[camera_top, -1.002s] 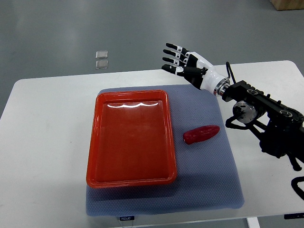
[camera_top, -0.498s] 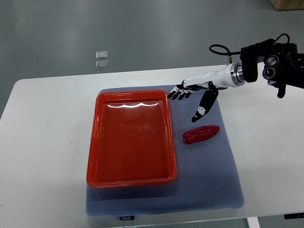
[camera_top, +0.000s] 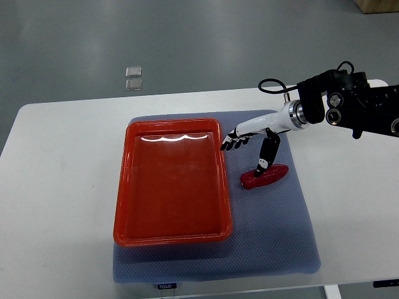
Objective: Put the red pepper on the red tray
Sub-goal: 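Lower the right hand onto the red pepper and close fingers around it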
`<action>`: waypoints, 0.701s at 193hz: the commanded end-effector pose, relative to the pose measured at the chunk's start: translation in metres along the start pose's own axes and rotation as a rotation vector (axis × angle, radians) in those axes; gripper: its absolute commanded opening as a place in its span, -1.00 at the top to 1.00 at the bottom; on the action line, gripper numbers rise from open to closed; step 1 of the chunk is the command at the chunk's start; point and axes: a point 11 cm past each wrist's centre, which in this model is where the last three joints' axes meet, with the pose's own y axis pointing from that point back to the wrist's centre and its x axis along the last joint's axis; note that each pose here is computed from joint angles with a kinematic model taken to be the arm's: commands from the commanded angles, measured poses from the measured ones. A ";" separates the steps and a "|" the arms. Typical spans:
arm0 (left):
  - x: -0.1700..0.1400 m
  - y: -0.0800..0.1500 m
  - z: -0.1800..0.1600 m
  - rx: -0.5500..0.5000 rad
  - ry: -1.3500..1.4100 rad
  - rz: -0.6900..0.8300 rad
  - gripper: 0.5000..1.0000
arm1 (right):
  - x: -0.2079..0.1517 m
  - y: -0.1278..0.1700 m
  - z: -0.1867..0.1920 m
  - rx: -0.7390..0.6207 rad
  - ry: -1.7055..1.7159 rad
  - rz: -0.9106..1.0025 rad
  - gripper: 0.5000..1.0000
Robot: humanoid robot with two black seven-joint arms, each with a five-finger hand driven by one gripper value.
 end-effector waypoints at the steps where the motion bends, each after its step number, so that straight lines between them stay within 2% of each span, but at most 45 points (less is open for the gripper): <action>1: 0.001 0.000 0.000 0.000 -0.001 0.002 -1.00 | -0.007 -0.006 0.004 -0.004 -0.007 -0.008 -0.64; 89: 0.001 0.000 0.000 0.002 0.000 0.004 -1.00 | -0.032 -0.020 0.027 -0.050 0.010 -0.026 -0.58; 135: 0.001 0.000 -0.001 0.003 -0.003 0.004 -1.00 | -0.036 -0.020 0.036 -0.080 0.029 -0.026 -0.38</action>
